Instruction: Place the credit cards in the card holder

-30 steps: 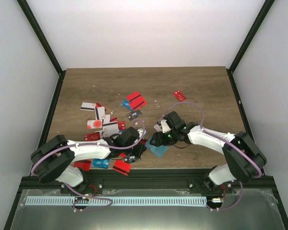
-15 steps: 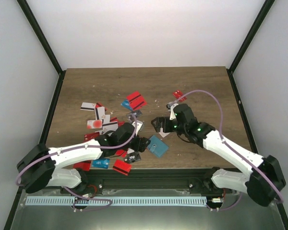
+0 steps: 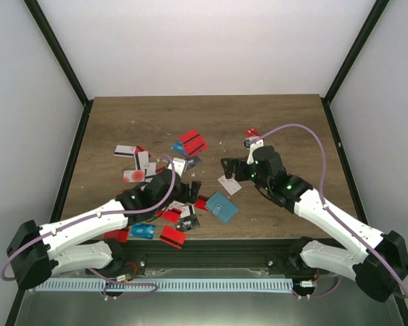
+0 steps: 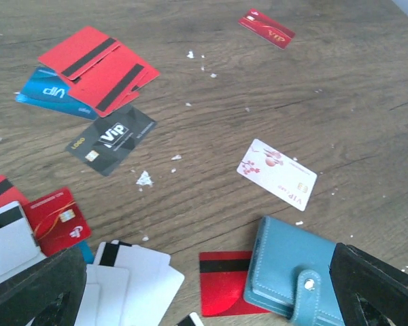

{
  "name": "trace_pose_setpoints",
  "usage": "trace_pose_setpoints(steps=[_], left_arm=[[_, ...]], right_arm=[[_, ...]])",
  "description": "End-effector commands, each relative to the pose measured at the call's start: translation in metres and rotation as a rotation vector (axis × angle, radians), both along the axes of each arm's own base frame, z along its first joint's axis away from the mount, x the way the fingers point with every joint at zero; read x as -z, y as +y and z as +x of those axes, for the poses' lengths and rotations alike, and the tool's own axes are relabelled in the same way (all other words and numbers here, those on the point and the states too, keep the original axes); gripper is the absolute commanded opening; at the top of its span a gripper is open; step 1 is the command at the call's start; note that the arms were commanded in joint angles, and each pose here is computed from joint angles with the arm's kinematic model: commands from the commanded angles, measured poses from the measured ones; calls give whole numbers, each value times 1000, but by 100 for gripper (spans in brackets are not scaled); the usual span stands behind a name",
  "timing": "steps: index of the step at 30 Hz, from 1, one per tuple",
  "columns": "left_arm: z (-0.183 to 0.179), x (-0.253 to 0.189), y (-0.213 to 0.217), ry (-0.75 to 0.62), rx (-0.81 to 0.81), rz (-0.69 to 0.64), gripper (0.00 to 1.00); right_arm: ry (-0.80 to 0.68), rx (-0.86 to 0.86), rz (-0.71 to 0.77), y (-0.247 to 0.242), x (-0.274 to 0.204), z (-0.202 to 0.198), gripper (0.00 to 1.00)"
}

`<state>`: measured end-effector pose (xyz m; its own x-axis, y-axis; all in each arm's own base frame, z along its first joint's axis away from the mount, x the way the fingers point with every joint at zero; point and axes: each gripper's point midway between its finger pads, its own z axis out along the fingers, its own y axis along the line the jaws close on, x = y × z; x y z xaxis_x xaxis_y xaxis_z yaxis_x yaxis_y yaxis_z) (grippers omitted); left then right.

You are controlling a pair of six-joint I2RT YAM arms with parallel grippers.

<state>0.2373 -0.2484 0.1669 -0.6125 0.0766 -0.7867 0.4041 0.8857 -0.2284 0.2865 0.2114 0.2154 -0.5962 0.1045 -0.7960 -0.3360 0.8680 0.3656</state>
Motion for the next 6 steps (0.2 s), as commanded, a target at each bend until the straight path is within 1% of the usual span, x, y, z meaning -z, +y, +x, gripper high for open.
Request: trace_pose_setpoints(steps=[1, 6], left_arm=[[3, -7, 15, -30, -43, 43, 100], [3, -10, 20, -45, -52, 44, 100]], right_arm=[[-66, -54, 35, 10, -24, 0, 100], [-50, -65, 42, 16, -19, 2, 100]])
